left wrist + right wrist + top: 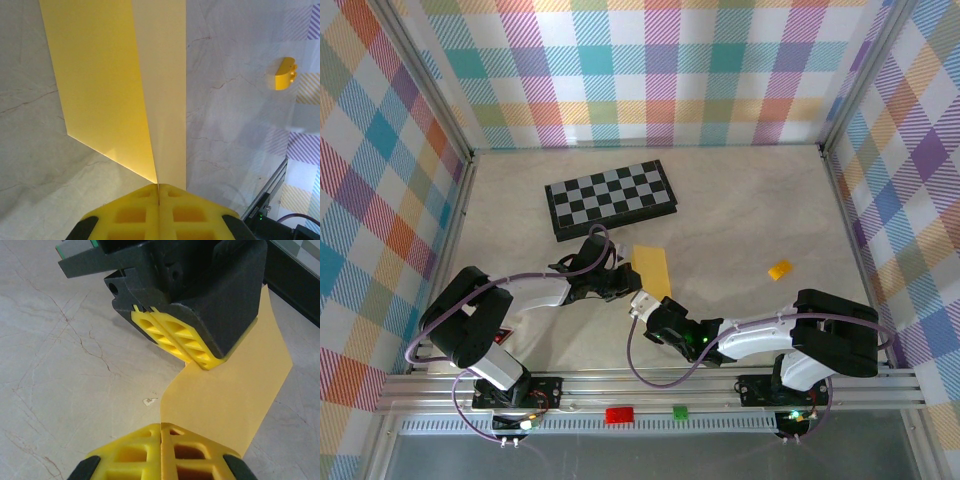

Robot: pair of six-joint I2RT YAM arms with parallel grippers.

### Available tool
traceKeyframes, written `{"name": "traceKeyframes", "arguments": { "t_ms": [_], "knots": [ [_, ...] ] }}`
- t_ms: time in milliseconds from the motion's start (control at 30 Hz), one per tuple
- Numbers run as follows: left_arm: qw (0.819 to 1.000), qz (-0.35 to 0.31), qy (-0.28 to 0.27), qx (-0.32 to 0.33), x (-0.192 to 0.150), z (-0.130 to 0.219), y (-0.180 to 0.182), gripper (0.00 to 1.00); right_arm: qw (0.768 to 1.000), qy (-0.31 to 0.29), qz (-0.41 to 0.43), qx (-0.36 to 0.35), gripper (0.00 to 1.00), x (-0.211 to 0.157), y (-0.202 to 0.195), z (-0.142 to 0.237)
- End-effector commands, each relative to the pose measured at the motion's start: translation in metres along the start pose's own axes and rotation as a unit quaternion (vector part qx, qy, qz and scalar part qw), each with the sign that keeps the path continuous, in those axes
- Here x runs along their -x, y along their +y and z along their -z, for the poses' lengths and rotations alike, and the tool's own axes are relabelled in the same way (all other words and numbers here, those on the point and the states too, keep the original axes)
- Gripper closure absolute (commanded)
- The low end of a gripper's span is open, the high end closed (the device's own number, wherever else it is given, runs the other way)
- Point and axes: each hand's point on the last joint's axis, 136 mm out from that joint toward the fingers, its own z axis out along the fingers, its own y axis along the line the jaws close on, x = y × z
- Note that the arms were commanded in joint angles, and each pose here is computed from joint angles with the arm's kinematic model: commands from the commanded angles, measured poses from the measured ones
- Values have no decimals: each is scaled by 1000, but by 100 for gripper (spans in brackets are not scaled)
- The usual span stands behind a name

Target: Fold a paper plane with a square sheet of paper (pick it up from the middle)

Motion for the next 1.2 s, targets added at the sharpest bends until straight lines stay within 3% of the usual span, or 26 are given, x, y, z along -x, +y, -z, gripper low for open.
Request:
{"name": "traceKeyframes", "arguments": {
  "t_ms": [0, 100, 233, 400, 533, 767, 1167],
  "knots": [
    [1000, -3, -7, -1, 3, 7, -2, 89, 1000, -10, -24, 18, 100, 10, 5, 2],
    [1000, -5, -8, 5, 4, 8, 0, 85, 997, -11, -57, 60, 100, 14, 11, 5],
    [999, -1, -20, 31, 7, 12, 9, 56, 978, 3, -145, 147, 100, 21, 18, 11],
    [997, -2, -47, 55, 14, 24, 15, 42, 941, 22, -245, 231, 100, 29, 15, 16],
    [995, -5, -68, 69, 19, 34, 18, 37, 913, 52, -308, 263, 100, 29, 7, 16],
    [995, -4, -75, 66, 20, 38, 18, 36, 880, 64, -362, 300, 100, 34, 1, 15],
    [995, -1, -73, 62, 21, 37, 17, 37, 865, 67, -384, 315, 100, 32, -3, 13]
  ]
}}
